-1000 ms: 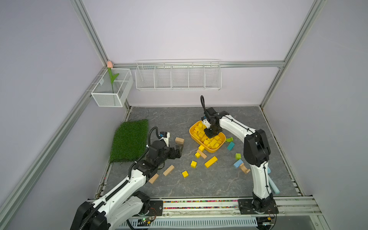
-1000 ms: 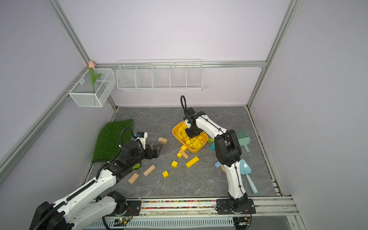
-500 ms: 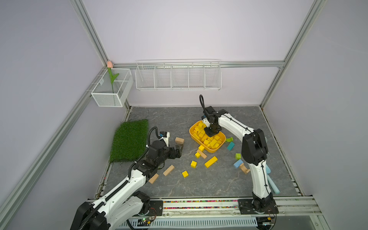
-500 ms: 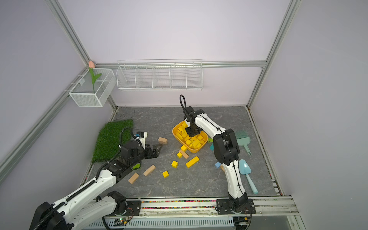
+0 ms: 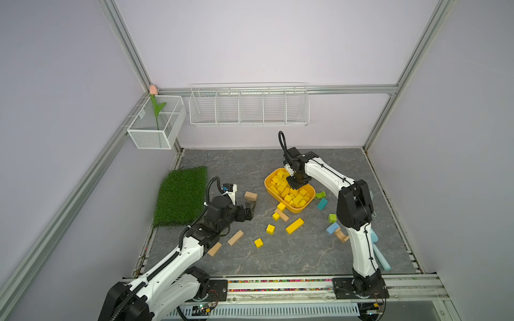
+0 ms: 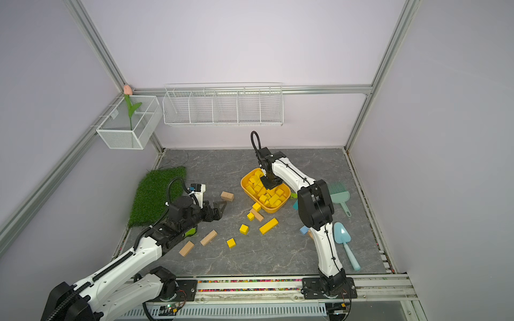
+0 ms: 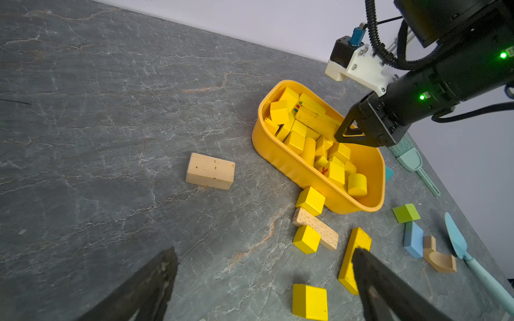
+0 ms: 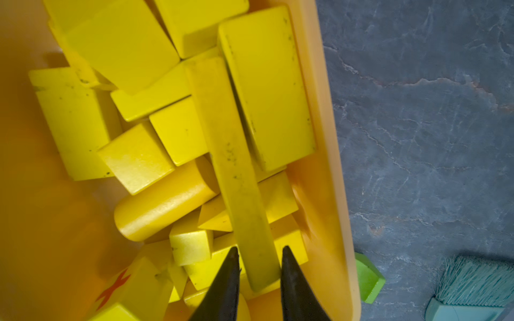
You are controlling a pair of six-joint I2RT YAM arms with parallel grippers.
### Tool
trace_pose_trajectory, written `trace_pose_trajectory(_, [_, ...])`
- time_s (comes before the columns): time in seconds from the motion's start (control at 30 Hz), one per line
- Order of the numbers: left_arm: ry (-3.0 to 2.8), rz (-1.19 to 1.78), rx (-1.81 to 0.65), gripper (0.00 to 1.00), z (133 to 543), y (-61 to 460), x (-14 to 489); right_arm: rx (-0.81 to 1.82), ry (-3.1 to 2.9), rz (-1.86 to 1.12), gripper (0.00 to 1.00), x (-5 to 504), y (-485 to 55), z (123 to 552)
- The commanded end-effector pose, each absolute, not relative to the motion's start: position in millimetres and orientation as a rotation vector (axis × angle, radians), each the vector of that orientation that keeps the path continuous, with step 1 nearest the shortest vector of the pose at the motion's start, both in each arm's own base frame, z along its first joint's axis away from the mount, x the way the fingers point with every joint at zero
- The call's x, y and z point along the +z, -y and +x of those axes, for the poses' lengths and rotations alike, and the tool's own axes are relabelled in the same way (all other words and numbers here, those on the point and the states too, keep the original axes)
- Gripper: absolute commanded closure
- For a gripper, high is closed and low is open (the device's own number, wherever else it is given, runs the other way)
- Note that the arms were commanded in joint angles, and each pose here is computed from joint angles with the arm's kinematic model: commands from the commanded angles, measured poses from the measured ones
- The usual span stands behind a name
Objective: Pick out the yellow building blocks
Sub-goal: Place the building block in the storage box.
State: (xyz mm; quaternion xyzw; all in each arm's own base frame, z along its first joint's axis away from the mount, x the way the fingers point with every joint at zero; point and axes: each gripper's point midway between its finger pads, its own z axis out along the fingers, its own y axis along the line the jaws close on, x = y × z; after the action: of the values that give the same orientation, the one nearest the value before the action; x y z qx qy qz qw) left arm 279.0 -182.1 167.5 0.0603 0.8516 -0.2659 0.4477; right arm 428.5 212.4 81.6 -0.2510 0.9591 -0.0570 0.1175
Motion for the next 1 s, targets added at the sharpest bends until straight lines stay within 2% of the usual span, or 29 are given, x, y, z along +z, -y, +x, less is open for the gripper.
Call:
trace_pose_trajectory(0.0, [-2.067,0.125,-0.683,0.0,282.9,182.3,181.5,-0.202,-2.82,-0.718,0.72,80.9,-207.1,429.5])
trace_pose_trajectory(0.2, [-2.067,0.124,-0.681,0.0,283.1,181.8,181.5,-0.217,-2.812,-0.711,0.73,81.8,-205.9,431.3])
trace_pose_trajectory(0.43, [-2.067,0.124,-0.682,0.0,283.1,181.9,181.4,-0.221,-2.804,-0.7,0.8,83.7,-205.6,433.7])
trace_pose_trajectory(0.97, [-2.066,0.122,-0.683,0.0,282.8,181.7,181.9,-0.254,-2.819,-0.687,0.8,79.0,-202.7,435.1])
